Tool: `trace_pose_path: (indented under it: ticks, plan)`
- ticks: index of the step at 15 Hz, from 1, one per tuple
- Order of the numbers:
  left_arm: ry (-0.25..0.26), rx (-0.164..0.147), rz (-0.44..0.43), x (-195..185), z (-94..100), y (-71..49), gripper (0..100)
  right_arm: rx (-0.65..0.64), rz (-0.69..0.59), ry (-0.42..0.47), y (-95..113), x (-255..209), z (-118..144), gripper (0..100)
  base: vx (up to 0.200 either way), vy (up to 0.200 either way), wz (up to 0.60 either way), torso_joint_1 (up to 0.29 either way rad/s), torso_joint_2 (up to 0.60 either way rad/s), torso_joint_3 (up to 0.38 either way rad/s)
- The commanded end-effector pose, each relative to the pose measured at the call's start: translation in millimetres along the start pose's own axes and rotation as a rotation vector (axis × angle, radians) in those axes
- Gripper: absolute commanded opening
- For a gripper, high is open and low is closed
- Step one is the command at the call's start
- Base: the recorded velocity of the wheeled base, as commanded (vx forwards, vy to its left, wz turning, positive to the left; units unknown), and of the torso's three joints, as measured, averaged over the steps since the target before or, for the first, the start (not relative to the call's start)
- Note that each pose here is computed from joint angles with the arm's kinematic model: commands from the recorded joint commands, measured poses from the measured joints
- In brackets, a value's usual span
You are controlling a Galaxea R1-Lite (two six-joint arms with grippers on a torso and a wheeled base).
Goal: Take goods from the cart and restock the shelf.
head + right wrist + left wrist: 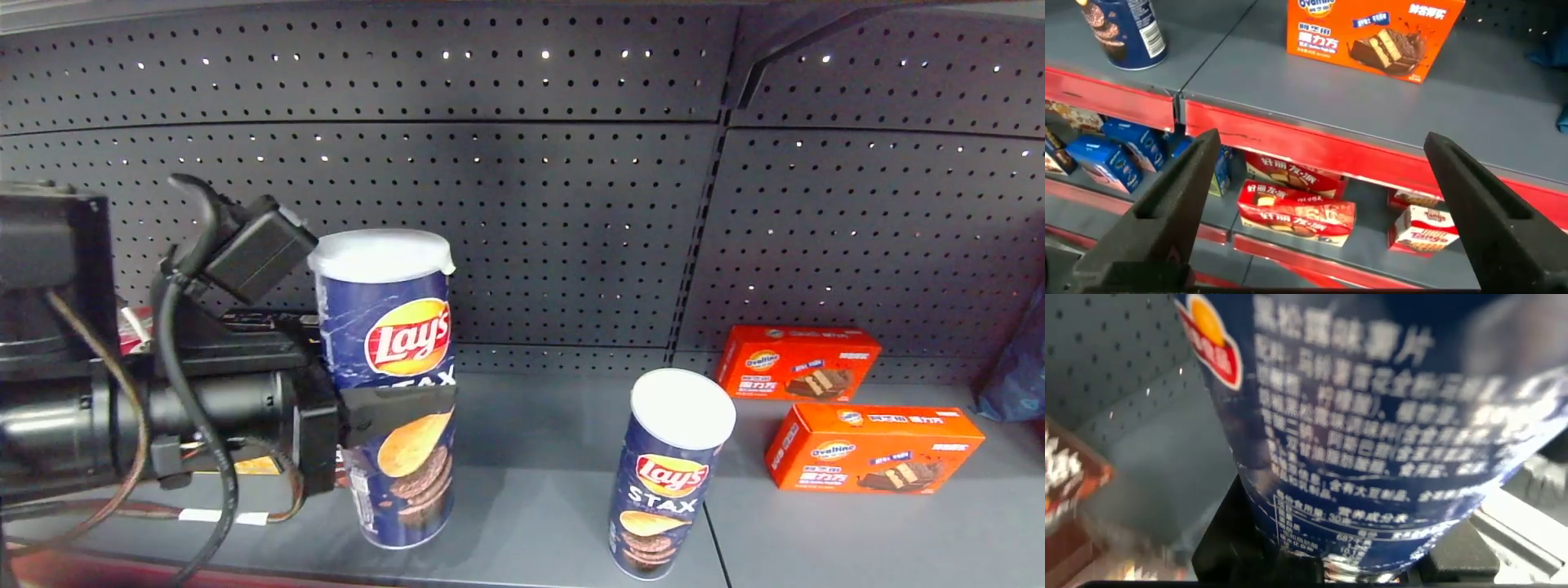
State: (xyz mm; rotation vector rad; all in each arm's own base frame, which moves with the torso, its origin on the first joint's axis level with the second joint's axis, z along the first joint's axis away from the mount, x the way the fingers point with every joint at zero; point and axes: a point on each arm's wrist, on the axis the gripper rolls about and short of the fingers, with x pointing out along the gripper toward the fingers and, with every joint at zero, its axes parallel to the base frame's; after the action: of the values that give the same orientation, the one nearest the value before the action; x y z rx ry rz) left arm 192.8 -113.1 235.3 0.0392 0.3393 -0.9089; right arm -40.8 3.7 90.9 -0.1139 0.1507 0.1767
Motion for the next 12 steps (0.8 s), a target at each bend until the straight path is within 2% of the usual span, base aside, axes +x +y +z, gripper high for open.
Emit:
trace_pose_path:
  ticks: [1, 3, 5, 9, 12]
  plan:
    - [0.041, -0.016, -0.003, 34, 0.8, 14.5, 0, 0.000, 0.001, 0.005, 0, 0, 0, 100, 0.000, 0.000, 0.00, 0.000, 0.00, 0.000]
    - [0.025, -0.005, -0.005, 57, 4.7, 19.4, 0, 0.000, -0.002, 0.004, 0, 0, 0, 100, 0.000, 0.000, 0.00, 0.000, 0.00, 0.000]
    - [-0.001, 0.004, 0.017, 83, 9.0, 30.2, 0, 0.000, -0.002, 0.004, 0, 0, 0, 100, 0.000, 0.000, 0.00, 0.000, 0.00, 0.000]
    - [0.009, 0.003, 0.026, 125, 11.3, 48.7, 0, 0.000, -0.004, 0.006, 0, 0, 0, 100, 0.000, 0.000, 0.00, 0.000, 0.00, 0.000]
    - [-0.031, 0.020, 0.030, 150, 23.3, 60.4, 0, -0.006, -0.001, 0.005, 0, 0, 0, 100, 0.000, 0.000, 0.00, 0.000, 0.00, 0.000]
